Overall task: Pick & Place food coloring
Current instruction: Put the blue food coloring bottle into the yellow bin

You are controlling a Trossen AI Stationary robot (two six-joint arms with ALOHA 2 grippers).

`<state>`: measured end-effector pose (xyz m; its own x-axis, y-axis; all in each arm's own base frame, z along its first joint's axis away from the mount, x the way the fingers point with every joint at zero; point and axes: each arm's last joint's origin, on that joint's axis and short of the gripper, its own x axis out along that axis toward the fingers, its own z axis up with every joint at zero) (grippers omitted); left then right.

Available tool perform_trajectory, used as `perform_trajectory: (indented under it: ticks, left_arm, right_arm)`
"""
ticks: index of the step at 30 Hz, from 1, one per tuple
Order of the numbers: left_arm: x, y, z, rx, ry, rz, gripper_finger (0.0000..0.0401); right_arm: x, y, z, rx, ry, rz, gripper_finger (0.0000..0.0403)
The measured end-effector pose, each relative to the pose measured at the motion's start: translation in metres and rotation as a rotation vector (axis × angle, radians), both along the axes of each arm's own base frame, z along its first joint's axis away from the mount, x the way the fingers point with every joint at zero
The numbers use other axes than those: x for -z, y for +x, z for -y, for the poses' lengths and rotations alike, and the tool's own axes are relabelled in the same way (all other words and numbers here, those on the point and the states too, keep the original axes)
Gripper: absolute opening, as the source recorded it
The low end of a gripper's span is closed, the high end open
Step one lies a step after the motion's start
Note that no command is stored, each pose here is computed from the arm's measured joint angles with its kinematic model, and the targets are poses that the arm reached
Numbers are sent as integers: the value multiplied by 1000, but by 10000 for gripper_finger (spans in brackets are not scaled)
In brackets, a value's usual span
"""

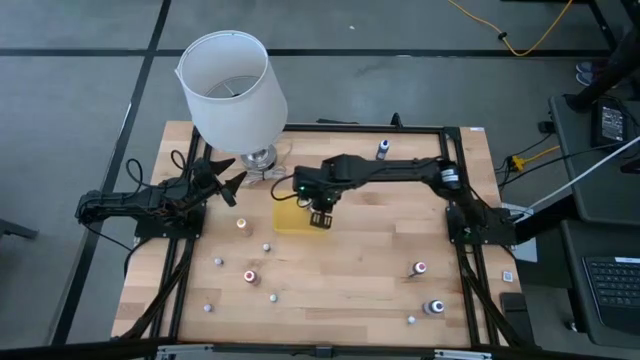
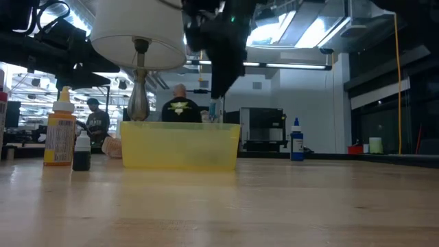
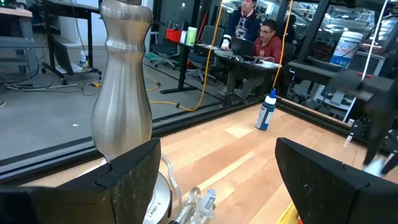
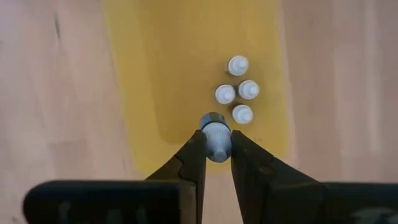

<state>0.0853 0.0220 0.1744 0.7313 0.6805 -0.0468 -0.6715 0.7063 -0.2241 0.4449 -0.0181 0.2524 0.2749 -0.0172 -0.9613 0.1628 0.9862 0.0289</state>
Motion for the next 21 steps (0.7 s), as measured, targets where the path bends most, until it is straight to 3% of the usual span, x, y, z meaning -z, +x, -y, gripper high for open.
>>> perform_trajectory:
  ticks: [13, 21]
  left_arm:
    - [0, 0, 0, 0, 0, 0, 313]
    - [0, 0, 0, 0, 0, 0, 312]
  right_arm:
    - [47, 15, 3, 1, 14, -80, 63]
    - [58, 20, 3, 2, 14, -83, 66]
